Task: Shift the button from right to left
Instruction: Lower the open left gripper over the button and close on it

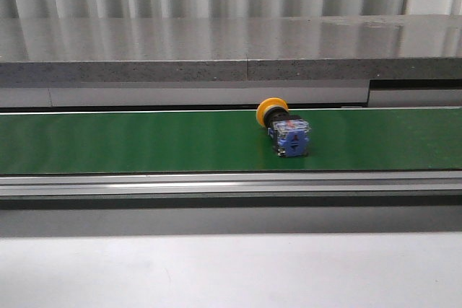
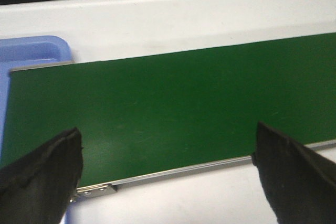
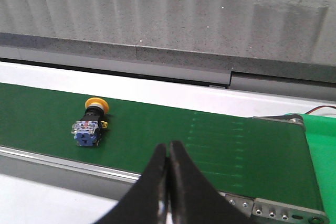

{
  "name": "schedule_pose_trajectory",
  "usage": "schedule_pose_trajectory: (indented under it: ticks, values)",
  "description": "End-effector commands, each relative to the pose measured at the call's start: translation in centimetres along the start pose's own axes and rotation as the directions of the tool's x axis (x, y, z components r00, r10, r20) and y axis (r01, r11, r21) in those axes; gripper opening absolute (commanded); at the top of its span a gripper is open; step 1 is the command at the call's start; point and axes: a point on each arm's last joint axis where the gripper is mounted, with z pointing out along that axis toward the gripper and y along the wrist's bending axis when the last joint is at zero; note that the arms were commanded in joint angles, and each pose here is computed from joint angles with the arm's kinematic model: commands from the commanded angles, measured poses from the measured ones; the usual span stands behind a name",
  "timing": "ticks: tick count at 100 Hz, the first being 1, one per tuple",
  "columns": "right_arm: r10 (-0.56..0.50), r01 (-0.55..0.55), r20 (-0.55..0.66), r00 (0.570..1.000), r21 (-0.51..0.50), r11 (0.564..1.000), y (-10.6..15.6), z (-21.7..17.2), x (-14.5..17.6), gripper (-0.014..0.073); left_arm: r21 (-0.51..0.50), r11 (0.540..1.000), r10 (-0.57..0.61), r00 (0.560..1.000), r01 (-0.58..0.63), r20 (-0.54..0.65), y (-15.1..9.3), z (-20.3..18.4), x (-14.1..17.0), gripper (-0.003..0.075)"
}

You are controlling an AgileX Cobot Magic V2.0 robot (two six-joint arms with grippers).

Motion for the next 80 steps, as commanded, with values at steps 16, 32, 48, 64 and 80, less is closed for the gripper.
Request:
schedule_pose_trajectory:
  ticks: [16, 32, 48, 64, 80]
  values:
    - [-0.007, 0.007, 0.094, 0.996, 0.006, 1.0, 0.0, -0.1, -1.4, -0.0065, 0.089, 0.995, -0.037, 0.997, 0.043, -0.068, -3.0, 2.9, -3.8, 0.0639]
    - [-0.007, 0.007, 0.094, 0.996, 0.006, 1.0, 0.0, -0.1, -1.4, -0.0065, 0.138, 0.988, -0.046, 0.992, 0.062, -0.114, -5.5, 5.0, -5.2, 0.0639]
    - [-0.007, 0.007, 0.094, 0.996, 0.006, 1.0, 0.0, -0.1, -1.4, -0.0065, 0.181, 0.98, -0.053, 0.982, 0.087, -0.184, -8.8, 7.0, -5.8, 0.0639]
    - [-0.007, 0.007, 0.094, 0.996, 0.006, 1.0, 0.0, -0.1, -1.4, -0.0065, 0.226, 0.972, -0.007, 0.967, 0.067, -0.255, -12.6, 8.8, -6.1, 0.0638]
    - [-0.007, 0.007, 0.094, 0.996, 0.006, 1.0, 0.0, -0.1, -1.4, -0.0065, 0.275, 0.961, 0.044, 0.962, 0.034, -0.27, -16.3, 10.4, -6.9, 0.0638]
